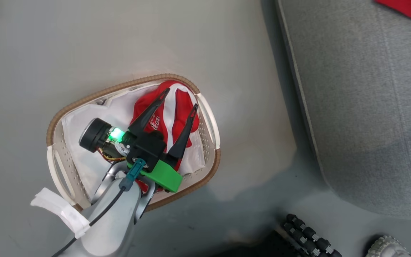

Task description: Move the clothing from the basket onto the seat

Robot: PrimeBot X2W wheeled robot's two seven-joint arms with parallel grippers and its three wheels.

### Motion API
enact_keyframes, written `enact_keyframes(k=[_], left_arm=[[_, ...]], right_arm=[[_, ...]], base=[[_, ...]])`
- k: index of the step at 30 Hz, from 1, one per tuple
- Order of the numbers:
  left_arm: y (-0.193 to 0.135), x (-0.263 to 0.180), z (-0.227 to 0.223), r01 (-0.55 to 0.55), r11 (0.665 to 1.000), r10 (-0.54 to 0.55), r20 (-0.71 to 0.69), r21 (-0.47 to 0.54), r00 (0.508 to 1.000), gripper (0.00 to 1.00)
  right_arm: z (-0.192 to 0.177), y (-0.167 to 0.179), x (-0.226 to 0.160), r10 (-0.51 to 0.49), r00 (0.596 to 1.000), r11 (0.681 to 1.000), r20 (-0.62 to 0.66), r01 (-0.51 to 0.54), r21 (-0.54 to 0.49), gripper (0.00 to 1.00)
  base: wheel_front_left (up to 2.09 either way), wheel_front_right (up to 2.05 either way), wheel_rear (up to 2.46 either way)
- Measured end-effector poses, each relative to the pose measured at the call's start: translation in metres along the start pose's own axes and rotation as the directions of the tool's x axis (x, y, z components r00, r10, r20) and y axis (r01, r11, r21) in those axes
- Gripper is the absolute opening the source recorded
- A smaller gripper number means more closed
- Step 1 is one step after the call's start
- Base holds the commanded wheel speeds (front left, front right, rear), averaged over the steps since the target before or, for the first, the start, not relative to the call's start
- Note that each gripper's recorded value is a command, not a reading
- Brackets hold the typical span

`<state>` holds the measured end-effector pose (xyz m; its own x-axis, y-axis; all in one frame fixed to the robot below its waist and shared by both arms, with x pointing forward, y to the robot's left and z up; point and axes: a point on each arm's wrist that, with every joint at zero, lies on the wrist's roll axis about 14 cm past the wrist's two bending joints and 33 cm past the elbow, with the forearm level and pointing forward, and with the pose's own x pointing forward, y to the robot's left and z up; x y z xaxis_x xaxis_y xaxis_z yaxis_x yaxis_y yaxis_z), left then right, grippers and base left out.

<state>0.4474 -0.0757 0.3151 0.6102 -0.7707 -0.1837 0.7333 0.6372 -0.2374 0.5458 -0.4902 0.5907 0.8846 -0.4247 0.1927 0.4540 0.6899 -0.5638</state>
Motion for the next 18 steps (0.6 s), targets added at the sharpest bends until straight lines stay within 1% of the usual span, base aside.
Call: enact_keyframes(k=[3, 6, 8, 12, 14, 15, 16, 17, 18], left_arm=[[0.007, -0.003, -0.011, -0.016, 1.000, 0.015, -0.022, -0.008, 1.000, 1.00], [0.013, -0.005, -0.020, -0.029, 0.999, 0.029, -0.039, -0.015, 0.999, 1.00], [0.016, -0.006, -0.024, -0.039, 0.999, 0.039, -0.047, -0.019, 0.998, 1.00], [0.021, -0.007, -0.027, -0.052, 0.998, 0.051, -0.055, -0.018, 0.997, 1.00], [0.023, -0.007, -0.026, -0.058, 0.998, 0.057, -0.053, -0.014, 0.997, 1.00], [0.024, -0.007, -0.025, -0.060, 0.998, 0.059, -0.052, -0.012, 0.997, 1.00], [0.025, -0.007, -0.024, -0.062, 0.998, 0.062, -0.050, -0.010, 0.997, 1.00], [0.026, -0.007, -0.023, -0.067, 0.998, 0.067, -0.050, -0.006, 0.997, 1.00], [0.026, -0.007, -0.022, -0.069, 0.998, 0.069, -0.050, -0.004, 0.996, 1.00]], right_arm=[[-0.032, 0.022, -0.009, 0.025, 0.997, 0.999, -0.074, -0.023, 0.027, 0.21], [-0.057, 0.042, -0.018, 0.051, 0.990, 0.998, -0.133, -0.045, 0.047, 0.21], [-0.072, 0.056, -0.025, 0.072, 0.983, 0.996, -0.168, -0.062, 0.063, 0.19], [-0.092, 0.070, -0.037, 0.095, 0.971, 0.994, -0.218, -0.079, 0.081, 0.20], [-0.096, 0.073, -0.042, 0.100, 0.968, 0.993, -0.231, -0.081, 0.089, 0.24], [-0.098, 0.075, -0.045, 0.106, 0.965, 0.992, -0.240, -0.086, 0.089, 0.33], [-0.100, 0.076, -0.047, 0.108, 0.963, 0.992, -0.247, -0.088, 0.092, 0.38], [-0.104, 0.079, -0.052, 0.116, 0.959, 0.991, -0.259, -0.093, 0.099, 0.49], [-0.108, 0.083, -0.058, 0.128, 0.954, 0.989, -0.272, -0.102, 0.106, 0.73]], base=[[0.00, 0.00, 0.00], [0.00, 0.00, 0.00], [0.00, 0.00, 0.00], [0.00, 0.00, 0.00], [0.00, 0.00, 0.00], [0.00, 0.00, 0.00], [0.00, 0.00, 0.00], [0.00, 0.00, 0.00], [0.00, 0.00, 0.00]])
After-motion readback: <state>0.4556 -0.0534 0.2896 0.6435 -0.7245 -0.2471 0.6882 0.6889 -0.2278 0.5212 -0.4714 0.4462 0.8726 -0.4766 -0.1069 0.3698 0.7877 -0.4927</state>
